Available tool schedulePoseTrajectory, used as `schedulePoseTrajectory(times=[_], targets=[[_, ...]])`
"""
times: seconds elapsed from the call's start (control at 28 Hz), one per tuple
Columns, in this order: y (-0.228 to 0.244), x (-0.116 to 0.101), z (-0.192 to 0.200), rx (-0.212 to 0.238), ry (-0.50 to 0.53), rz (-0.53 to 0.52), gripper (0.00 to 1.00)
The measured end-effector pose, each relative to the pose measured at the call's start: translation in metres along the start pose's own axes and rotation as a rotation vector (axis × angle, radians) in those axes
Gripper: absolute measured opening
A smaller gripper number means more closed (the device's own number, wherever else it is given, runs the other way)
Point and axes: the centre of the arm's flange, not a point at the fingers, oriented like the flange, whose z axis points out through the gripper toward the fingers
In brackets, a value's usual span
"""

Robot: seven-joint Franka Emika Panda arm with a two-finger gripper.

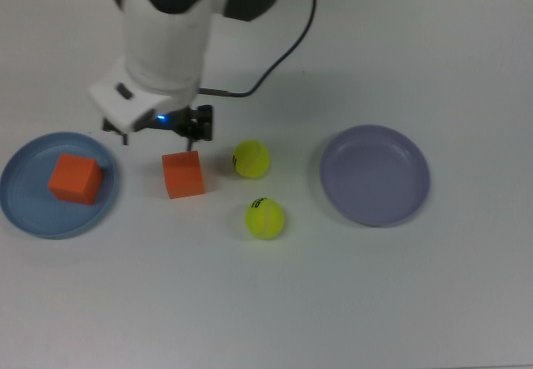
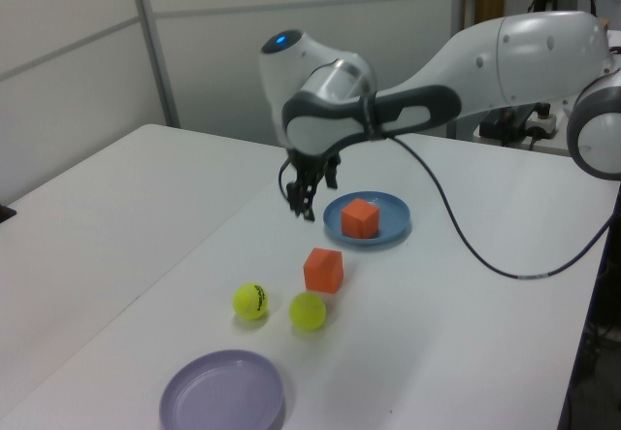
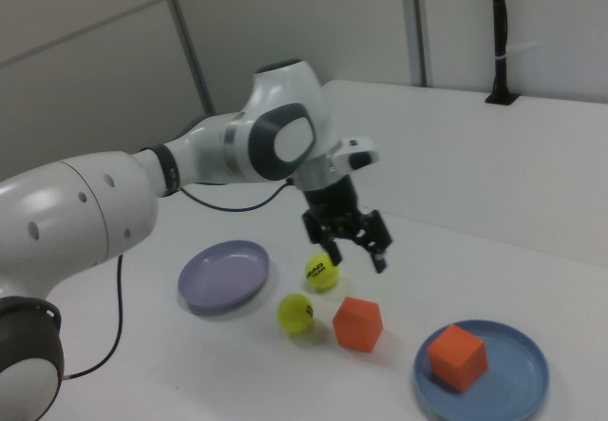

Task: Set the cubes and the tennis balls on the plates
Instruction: 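Lower the gripper and grasp the second orange cube, then carry the second cube onto the blue plate beside the first, release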

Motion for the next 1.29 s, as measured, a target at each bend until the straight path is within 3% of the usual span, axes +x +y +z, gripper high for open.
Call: schedulePoseTrajectory(times=[0.29,0.79,0.82,0.86,1.04,1.29], targets=[[-0.048,-0.003,0.055,-0.023,-0.102,-0.089,1.0],[-0.055,0.008,0.132,-0.109,-0.14,-0.11,0.96],[-0.056,0.008,0.133,-0.108,-0.141,-0.109,0.94],[-0.056,0.009,0.134,-0.108,-0.139,-0.107,0.85],[-0.05,0.015,0.121,-0.108,-0.107,-0.08,0.68],[0.026,0.026,0.057,-0.058,0.002,0.073,0.67]])
